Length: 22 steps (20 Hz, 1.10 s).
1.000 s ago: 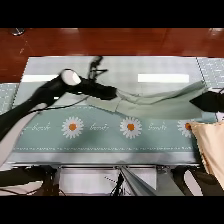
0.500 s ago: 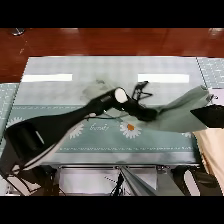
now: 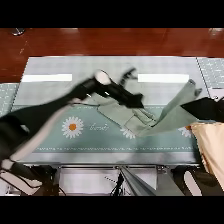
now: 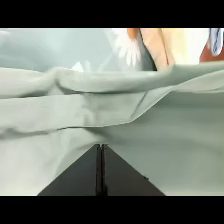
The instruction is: Fold the shirts.
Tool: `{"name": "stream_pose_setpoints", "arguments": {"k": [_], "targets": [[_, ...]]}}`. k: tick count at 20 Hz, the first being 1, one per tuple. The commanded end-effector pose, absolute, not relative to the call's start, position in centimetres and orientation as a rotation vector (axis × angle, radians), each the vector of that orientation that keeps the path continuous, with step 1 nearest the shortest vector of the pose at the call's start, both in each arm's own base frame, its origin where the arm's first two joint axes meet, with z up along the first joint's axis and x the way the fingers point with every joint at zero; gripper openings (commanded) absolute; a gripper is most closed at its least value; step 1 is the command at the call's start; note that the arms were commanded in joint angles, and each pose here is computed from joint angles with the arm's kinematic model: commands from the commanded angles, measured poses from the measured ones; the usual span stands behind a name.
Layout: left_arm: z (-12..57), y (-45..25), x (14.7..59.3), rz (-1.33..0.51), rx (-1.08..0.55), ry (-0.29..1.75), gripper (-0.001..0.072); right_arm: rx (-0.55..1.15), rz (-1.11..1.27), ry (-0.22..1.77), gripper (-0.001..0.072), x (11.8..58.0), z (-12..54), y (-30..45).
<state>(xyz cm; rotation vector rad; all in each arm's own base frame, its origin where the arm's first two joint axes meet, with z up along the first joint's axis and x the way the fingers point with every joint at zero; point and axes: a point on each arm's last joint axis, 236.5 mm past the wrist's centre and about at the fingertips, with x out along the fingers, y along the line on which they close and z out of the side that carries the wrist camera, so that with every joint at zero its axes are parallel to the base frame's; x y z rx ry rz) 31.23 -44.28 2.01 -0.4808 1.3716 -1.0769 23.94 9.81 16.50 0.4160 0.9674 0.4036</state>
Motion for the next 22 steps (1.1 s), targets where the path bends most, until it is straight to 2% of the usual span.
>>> {"name": "stream_pose_setpoints", "arguments": {"k": [1, 3, 7, 12, 18, 19, 20, 21, 22], "targets": [[5.8, -33.2, 37.0, -0.910, -0.527, 1.261, 0.0021, 0.448, 0.517, 0.966, 0.0020, 26.5, 16.3, 13.9], [7.5, -26.0, 37.0, -0.787, -0.500, 1.176, 0.0021, 0.428, 0.591, 0.952, 0.0020, 28.5, 16.2, 17.4], [10.7, -18.2, 31.0, -0.669, -0.508, 1.011, 0.0021, 0.400, 0.682, 0.949, 0.0020, 34.8, 14.7, 25.3], [10.4, -17.3, 23.3, -0.644, -0.543, 0.929, 0.0021, 0.405, 0.721, 1.065, 0.0021, 41.8, 8.7, 32.4], [9.6, -17.2, 22.0, -0.637, -0.551, 0.913, 0.0021, 0.484, 0.717, 1.149, 0.0022, 44.7, 4.1, 35.4], [9.6, -17.1, 22.2, -0.631, -0.553, 0.905, 0.0021, 0.485, 0.712, 1.152, 0.0133, 44.8, 3.8, 35.4], [9.7, -17.0, 22.5, -0.624, -0.556, 0.897, 0.0021, 0.485, 0.711, 1.154, 0.0480, 44.8, 3.7, 35.4], [9.6, -16.9, 22.8, -0.618, -0.559, 0.894, 0.0021, 0.477, 0.714, 1.144, 0.0626, 45.1, 3.9, 34.9], [9.6, -16.9, 22.9, -0.614, -0.562, 0.892, 0.0021, 0.483, 0.712, 1.141, 0.0626, 45.5, 4.7, 34.0]]}}
